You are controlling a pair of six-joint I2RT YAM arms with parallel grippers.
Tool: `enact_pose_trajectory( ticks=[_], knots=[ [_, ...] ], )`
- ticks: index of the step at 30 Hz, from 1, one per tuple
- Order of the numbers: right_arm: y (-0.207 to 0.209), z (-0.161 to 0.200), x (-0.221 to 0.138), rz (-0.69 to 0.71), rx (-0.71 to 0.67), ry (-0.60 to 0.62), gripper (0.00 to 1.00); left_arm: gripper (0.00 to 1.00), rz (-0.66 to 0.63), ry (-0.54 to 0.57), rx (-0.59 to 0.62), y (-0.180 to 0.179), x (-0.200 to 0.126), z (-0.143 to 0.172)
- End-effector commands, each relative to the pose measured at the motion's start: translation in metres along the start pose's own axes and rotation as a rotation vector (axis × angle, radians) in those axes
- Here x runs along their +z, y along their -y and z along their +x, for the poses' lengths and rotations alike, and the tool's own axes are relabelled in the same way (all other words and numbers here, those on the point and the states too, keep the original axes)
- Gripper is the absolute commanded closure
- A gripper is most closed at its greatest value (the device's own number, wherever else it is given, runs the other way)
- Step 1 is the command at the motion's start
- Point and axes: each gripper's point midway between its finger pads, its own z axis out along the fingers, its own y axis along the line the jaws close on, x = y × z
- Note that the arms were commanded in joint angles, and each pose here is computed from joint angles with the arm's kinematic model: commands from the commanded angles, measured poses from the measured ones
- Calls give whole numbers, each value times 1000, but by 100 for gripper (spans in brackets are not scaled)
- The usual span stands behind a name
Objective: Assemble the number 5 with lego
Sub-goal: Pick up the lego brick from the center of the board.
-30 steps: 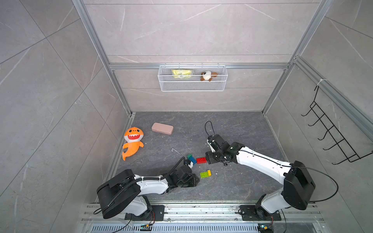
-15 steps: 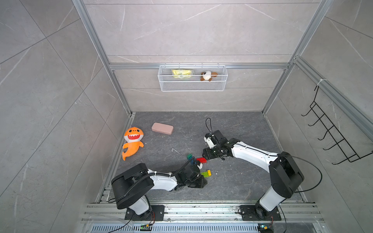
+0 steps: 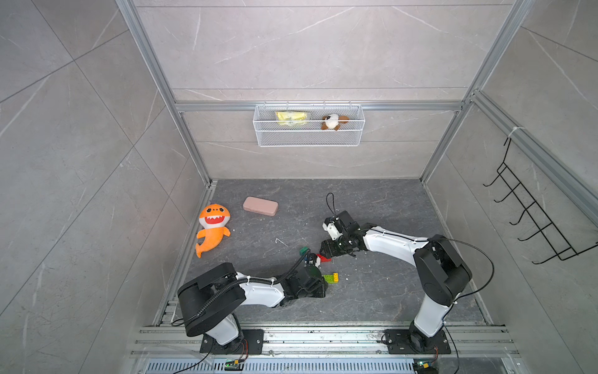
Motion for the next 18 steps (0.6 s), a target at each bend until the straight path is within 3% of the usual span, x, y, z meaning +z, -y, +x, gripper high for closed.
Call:
enact_pose_trajectory(
  ticks=[1,9,18],
  knots=[
    [-6,-14,0,-29,-63,35,32,75,-135,-17,12,-38,-9,11],
    [-11,-26,7,-90,-76,44,31,71,-147,42,-10,-52,-46,10],
    [-15,-11,20,-149,-43,-4,32,67,-188,132,-33,-72,-81,6]
  ],
)
